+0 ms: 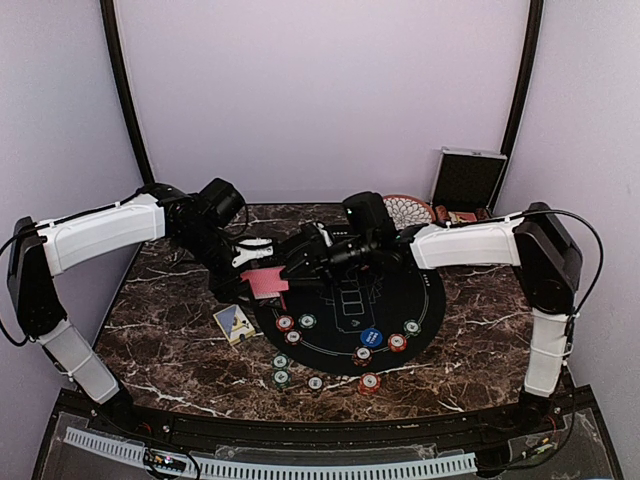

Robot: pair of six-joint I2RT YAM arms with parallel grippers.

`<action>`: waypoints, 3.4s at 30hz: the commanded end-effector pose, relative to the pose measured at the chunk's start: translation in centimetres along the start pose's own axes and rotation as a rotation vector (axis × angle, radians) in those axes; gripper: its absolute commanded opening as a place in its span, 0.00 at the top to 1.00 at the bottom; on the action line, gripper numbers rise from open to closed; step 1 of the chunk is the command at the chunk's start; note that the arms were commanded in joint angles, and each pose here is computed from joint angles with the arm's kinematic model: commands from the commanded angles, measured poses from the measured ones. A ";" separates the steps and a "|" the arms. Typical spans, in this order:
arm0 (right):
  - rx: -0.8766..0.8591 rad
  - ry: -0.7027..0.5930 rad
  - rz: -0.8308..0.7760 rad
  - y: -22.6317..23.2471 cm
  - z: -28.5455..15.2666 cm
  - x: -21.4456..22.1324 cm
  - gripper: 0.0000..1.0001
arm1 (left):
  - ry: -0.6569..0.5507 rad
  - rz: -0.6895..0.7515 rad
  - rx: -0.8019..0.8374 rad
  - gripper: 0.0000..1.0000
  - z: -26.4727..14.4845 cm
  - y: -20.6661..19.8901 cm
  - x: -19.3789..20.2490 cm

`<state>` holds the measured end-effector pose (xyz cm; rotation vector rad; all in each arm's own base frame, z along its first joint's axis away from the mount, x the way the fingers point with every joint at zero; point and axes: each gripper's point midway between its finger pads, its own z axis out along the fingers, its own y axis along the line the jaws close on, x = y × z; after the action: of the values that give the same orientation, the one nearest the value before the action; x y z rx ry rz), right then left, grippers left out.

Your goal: Distribute texas hold em gaming equipment

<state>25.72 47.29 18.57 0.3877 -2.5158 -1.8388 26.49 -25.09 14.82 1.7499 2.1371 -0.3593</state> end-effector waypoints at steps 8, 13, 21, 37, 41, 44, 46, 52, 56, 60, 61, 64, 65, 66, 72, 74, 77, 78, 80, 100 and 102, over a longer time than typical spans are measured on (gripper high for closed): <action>-0.036 0.018 -0.007 -0.1 0.3 0.4 0.80 | -0.049 0.014 -0.028 1.00 -1.8 -0.2 -1.0; -0.058 0.011 -0.003 0.3 0.4 0.2 0.85 | -0.051 0.014 -0.028 1.00 -2.0 -0.2 -1.0; -0.030 0.015 0.014 -1.2 0.7 0.4 0.86 | -0.053 0.014 -0.028 1.00 -2.1 -0.2 -1.1; -0.120 0.004 -0.003 1.7 0.1 0.3 0.85 | -0.044 0.012 -0.027 1.00 -2.0 -0.3 -0.8; -0.141 -0.004 -0.001 2.3 -0.3 0.5 0.88 | -0.045 0.012 -0.027 1.00 -2.0 -0.3 -0.8; -0.138 -0.002 0.004 2.1 -0.3 0.6 0.92 | -0.045 0.011 -0.026 1.00 -2.0 -0.3 -0.9; -0.140 -0.004 0.007 2.0 -0.4 0.6 0.94 | -0.043 0.010 -0.026 1.00 -1.9 -0.3 -0.8; -0.175 -0.029 0.011 2.6 -1.5 0.7 1.00 | -0.039 0.011 -0.030 1.00 -2.1 -0.4 -0.6; -0.194 -0.045 0.006 3.2 -2.4 0.7 1.00 | -0.031 0.009 -0.030 1.00 -1.9 -0.4 -0.4; -0.211 -0.054 0.010 3.5 -3.1 0.8 1.00 | -0.019 0.007 -0.036 1.00 -1.9 -0.4 0.0; -0.213 -0.056 0.012 3.5 -3.3 0.8 1.00 | -0.017 0.006 -0.037 1.00 -1.9 -0.4 0.1; -0.211 -0.065 0.017 3.2 -4.0 0.8 1.00 | -0.010 -0.004 -0.039 1.00 -2.0 -0.3 0.5; -0.210 -0.071 0.019 3.1 -4.3 0.7 1.00 | -0.008 -0.008 -0.040 1.00 -2.1 -0.2 0.7; -0.207 -0.077 0.021 2.9 -4.6 0.6 1.00 | -0.005 -0.011 -0.044 1.00 -2.2 -0.1 0.9; -0.166 -0.110 0.041 0.8 -5.9 -0.4 1.00 | 0.007 -0.036 -0.052 1.00 -2.7 0.2 2.1; -0.152 -0.117 0.046 0.0 -6.1 -1.0 1.00 | 0.012 -0.040 -0.054 1.00 -2.9 0.2 2.4; -0.118 -0.121 0.046 -1.2 -5.8 -2.1 1.00 | 0.010 -0.049 -0.057 1.00 -3.1 0.2 2.7; -0.104 -0.121 0.047 -1.8 -5.6 -2.5 1.00 | 0.012 -0.051 -0.054 1.00 -3.0 0.1 2.8; -0.067 -0.111 0.056 -3.0 -4.8 -3.3 1.00 | 0.011 -0.054 -0.054 1.00 -3.1 0.0 2.9; 0.120 -0.141 0.090 -11.7 2.4 -9.4 1.00 | -0.008 -0.044 -0.032 1.00 -3.0 -0.2 2.4; 0.129 -0.136 0.095 -12.4 2.8 -9.7 1.00 | -0.005 -0.044 -0.032 1.00 -2.9 -0.1 2.5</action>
<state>36.41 47.39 8.59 0.1241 -2.6650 -1.7511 26.25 -21.82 15.47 1.6839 2.1976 -0.3131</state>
